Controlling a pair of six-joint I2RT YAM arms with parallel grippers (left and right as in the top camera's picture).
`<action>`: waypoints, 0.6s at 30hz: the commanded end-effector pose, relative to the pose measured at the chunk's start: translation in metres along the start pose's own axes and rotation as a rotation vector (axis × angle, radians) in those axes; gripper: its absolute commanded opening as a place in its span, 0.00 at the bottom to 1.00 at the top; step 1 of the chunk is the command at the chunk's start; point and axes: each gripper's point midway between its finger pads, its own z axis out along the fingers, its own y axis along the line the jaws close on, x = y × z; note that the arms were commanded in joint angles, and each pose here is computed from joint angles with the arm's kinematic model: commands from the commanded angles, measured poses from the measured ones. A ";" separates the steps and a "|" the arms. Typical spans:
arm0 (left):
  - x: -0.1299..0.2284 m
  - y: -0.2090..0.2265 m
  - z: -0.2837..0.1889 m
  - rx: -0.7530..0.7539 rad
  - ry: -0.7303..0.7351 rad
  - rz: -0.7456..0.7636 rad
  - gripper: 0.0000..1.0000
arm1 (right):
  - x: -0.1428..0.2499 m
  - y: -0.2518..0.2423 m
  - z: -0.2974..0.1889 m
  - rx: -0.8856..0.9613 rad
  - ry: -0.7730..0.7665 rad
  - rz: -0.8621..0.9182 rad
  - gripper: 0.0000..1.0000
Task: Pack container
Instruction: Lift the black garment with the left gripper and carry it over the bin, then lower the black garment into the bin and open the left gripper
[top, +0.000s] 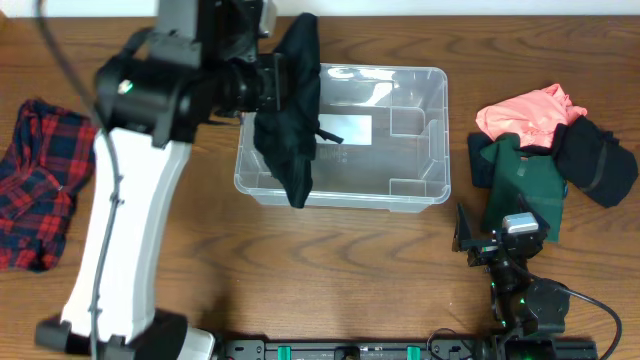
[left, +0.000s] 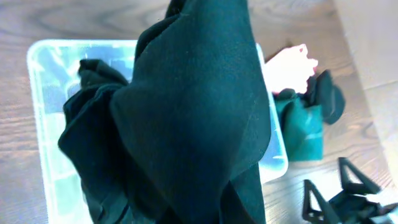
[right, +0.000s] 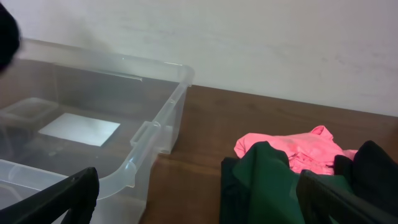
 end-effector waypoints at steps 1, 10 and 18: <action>-0.006 -0.007 0.002 0.022 -0.009 0.047 0.06 | 0.001 -0.002 0.000 0.009 -0.001 -0.013 0.99; 0.007 0.030 0.021 -0.145 0.077 0.027 0.06 | 0.001 -0.002 0.000 0.009 -0.001 -0.013 0.99; 0.006 0.037 0.019 -0.183 0.070 0.035 0.06 | 0.001 -0.002 0.000 0.009 -0.001 -0.013 0.99</action>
